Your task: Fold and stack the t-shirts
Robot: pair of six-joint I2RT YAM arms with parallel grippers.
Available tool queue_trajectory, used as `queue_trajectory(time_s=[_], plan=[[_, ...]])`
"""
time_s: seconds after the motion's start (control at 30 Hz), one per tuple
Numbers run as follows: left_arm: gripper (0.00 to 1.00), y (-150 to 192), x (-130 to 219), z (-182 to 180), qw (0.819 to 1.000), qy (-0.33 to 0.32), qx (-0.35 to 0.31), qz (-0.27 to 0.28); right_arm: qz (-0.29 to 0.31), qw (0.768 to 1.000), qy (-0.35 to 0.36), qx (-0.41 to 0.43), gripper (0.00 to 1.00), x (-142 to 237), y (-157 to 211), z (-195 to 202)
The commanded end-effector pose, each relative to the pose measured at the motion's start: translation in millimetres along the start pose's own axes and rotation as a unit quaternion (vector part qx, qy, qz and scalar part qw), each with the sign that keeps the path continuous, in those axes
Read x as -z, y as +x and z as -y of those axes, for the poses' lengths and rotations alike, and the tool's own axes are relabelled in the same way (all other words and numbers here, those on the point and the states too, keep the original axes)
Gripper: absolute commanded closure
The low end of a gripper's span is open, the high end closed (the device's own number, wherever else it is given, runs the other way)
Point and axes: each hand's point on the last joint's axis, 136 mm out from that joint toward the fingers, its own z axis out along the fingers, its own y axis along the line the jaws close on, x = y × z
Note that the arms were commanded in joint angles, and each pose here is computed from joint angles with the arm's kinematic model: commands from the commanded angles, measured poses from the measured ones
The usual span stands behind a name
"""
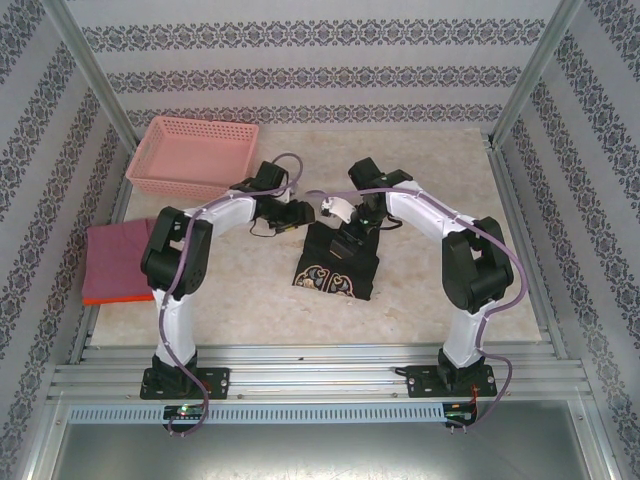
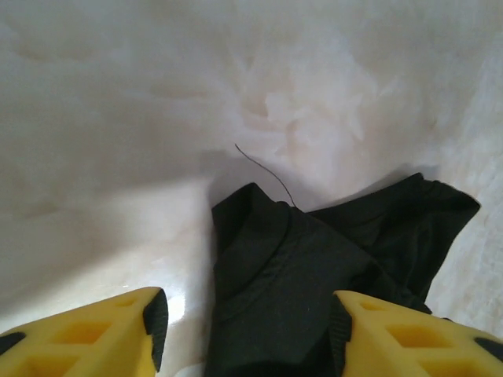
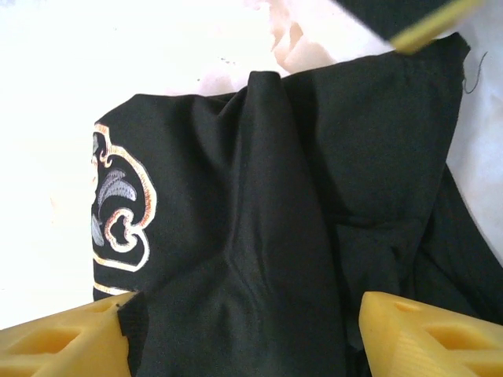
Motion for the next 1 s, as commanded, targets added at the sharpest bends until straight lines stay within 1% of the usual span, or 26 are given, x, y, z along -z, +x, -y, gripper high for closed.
queue_trajectory(time_s=[0.0,0.1,0.2,0.27,0.53,0.67,0.9,0.93,0.97], plan=[[0.5,15.0,-9.4,3.0,0.999,-0.006,-0.003,-0.039,-0.004,1.0,-0.02,0.01,0.32,-1.4,4.3,-11.1],[0.57,17.3,-17.4,2.4,0.999,-0.006,-0.002,-0.048,-0.009,1.0,-0.022,0.009,0.35,-4.4,6.8,-10.6],[0.6,21.1,-22.8,3.0,0.998,-0.004,-0.005,-0.057,-0.019,0.999,-0.029,0.008,0.4,-9.1,9.2,-9.5],[0.62,25.9,-26.3,1.8,0.998,-0.005,-0.006,-0.064,-0.023,0.999,-0.033,0.007,0.45,-12.4,9.6,-8.1],[0.77,36.3,-31.0,-7.4,0.997,-0.014,0.002,-0.078,-0.049,0.998,-0.048,-0.007,0.46,-30.7,10.6,-0.8],[0.78,39.0,-32.4,-11.4,0.997,-0.02,0.004,-0.08,-0.058,0.996,-0.06,-0.013,0.46,-39.4,8.9,1.7],[0.8,41.7,-34.6,-15.7,0.996,-0.025,0.006,-0.083,-0.075,0.992,-0.095,-0.026,0.48,-50.3,13.2,-7.6],[0.8,42.2,-34.7,-15.9,0.996,-0.025,0.006,-0.084,-0.077,0.992,-0.101,-0.028,0.51,-51.5,14.9,-9.2],[0.8,42.7,-35.2,-16.6,0.996,-0.025,0.006,-0.084,-0.081,0.991,-0.104,-0.031,0.51,-52.2,16.6,-10.3]])
